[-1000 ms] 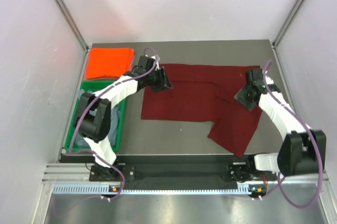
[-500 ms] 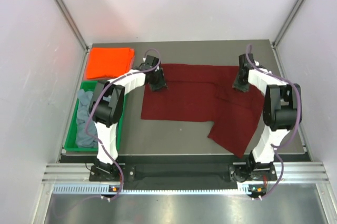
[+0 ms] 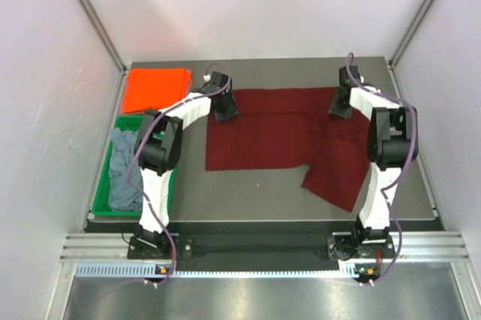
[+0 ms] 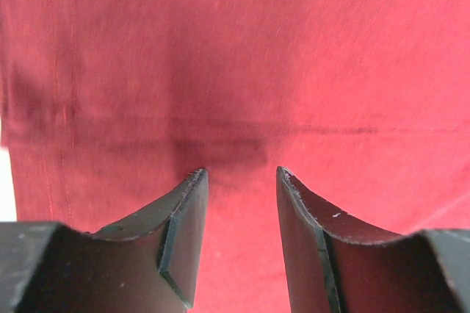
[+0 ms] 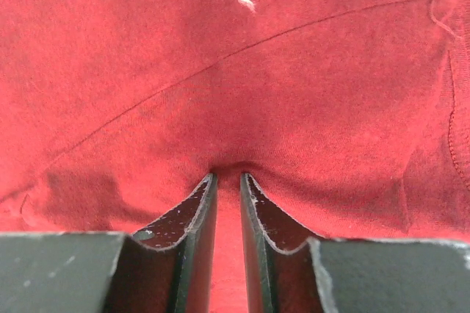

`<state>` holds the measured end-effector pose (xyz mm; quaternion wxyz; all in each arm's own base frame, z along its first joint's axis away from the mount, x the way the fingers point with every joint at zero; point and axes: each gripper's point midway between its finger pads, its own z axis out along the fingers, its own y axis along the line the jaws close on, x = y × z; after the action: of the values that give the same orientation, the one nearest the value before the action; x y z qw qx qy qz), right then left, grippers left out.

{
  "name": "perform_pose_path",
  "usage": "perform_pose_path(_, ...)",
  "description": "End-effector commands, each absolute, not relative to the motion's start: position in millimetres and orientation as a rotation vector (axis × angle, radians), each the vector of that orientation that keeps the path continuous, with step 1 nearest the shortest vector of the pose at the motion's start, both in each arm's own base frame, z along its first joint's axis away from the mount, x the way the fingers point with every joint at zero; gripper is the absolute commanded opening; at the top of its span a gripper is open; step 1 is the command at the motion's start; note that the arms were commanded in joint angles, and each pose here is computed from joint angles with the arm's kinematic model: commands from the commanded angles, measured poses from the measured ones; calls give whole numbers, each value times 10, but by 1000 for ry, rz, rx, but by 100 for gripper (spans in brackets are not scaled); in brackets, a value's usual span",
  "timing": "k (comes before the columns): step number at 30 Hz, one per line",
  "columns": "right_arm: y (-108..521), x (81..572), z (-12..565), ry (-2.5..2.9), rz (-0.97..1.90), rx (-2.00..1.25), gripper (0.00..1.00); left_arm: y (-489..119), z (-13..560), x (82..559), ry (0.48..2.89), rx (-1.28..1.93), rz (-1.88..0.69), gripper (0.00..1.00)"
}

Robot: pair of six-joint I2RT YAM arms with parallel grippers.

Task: Fold and stack the t-shirts
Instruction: Fold the tshirt

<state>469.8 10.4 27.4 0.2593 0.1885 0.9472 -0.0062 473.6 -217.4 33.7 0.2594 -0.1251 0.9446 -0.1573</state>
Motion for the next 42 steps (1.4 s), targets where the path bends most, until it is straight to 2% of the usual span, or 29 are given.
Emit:
perform_pose_path(1, 84, 4990, 160, 2536, 12, 499, 20, -1951, 57, 4865, 2588, -377, -281, 48)
perform_pose_path(6, 45, 5138, 266, 2530, -13, 472, 20, -1923, -56, 5033, 2619, -361, -265, 48)
perform_pose_path(9, 60, 5133, 422, 2519, 1, 484, 22, -1944, 160, 5073, 2602, -322, -286, 48)
perform_pose_path(11, 50, 5083, 715, 2466, 11, 532, 28, -1985, 474, 5066, 2563, -290, -338, 48)
perform_pose_path(13, -41, 4852, 933, 2454, -39, 664, 37, -2028, 662, 4985, 2549, -271, -385, 49)
perform_pose_path(14, -62, 4749, 977, 2459, -48, 713, 38, -2059, 950, 4957, 2506, -260, -430, 49)
perform_pose_path(17, -14, 4325, 1084, 2471, 0, 863, 46, -2169, 1292, 4748, 2471, -224, -524, 50)
perform_pose_path(19, 30, 3998, 1105, 2482, 26, 957, 48, -2209, 1327, 4568, 2484, -202, -548, 50)
perform_pose_path(20, 43, 3832, 1100, 2507, 20, 991, 49, -2217, 1477, 4491, 2462, -183, -573, 50)
perform_pose_path(24, 41, 3014, 929, 2614, -59, 1103, 50, -2193, 1443, 4141, 2488, -109, -615, 51)
perform_pose_path(30, -38, 2127, 692, 2600, -163, 1243, 47, -2104, 1478, 3783, 2468, -95, -663, 52)
perform_pose_path(42, -116, 1731, 392, 2534, -203, 1283, 43, -2013, 1538, 3640, 2446, -152, -712, 51)
